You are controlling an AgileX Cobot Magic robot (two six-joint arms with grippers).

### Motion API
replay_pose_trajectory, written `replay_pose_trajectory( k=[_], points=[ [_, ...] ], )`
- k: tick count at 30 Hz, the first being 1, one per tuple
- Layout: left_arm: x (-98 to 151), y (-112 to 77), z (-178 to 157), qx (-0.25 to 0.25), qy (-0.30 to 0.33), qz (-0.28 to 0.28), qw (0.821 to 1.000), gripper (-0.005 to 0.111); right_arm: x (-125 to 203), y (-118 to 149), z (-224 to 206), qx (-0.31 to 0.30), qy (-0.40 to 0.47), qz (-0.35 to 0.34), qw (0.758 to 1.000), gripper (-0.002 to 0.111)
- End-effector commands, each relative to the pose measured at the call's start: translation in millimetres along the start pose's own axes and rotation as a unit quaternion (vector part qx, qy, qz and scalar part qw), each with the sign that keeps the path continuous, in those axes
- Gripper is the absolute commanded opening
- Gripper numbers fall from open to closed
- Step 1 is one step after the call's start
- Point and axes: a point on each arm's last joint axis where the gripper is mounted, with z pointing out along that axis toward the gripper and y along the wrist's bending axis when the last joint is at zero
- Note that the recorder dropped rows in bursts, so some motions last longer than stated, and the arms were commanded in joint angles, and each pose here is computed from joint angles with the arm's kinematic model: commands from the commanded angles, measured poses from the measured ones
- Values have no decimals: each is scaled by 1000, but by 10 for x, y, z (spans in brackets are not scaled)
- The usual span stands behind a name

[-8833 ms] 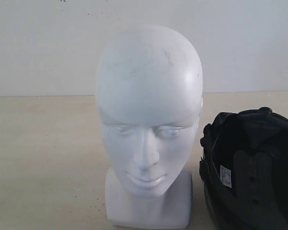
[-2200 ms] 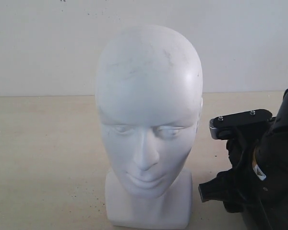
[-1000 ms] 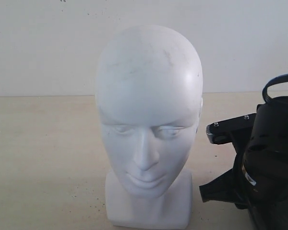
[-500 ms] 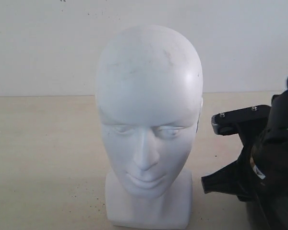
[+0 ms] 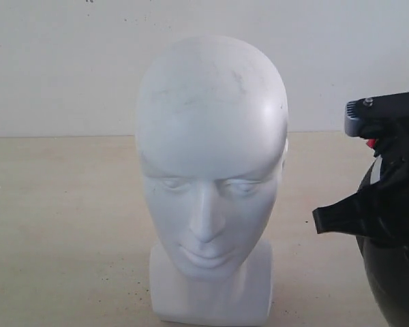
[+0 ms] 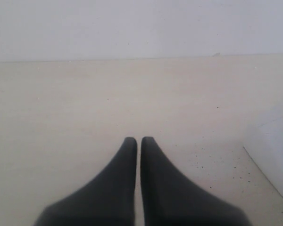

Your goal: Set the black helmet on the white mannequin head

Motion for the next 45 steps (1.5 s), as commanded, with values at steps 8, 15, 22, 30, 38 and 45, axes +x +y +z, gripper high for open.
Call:
replay_pose_trajectory(
  k=[8,15,22,30,38,45],
  points=[
    [8,-1,1,0,-1,-3,1000,4,-428,-174,-666,-16,-124,-33,992,0],
    [8,-1,1,0,-1,-3,1000,4,-607,-210,-920,-25,-165,-45,985,0],
    [8,-1,1,0,-1,-3,1000,4,-706,-158,-1019,-60,-205,-47,976,0],
    [8,-1,1,0,-1,-3,1000,4,-785,-197,-1245,-87,-254,-42,962,0],
    [8,-1,1,0,-1,-3,1000,4,-861,-312,-1569,-104,-307,-27,946,0],
    [8,-1,1,0,-1,-3,1000,4,-892,-302,-1626,-112,-339,-45,933,0]
  ],
)
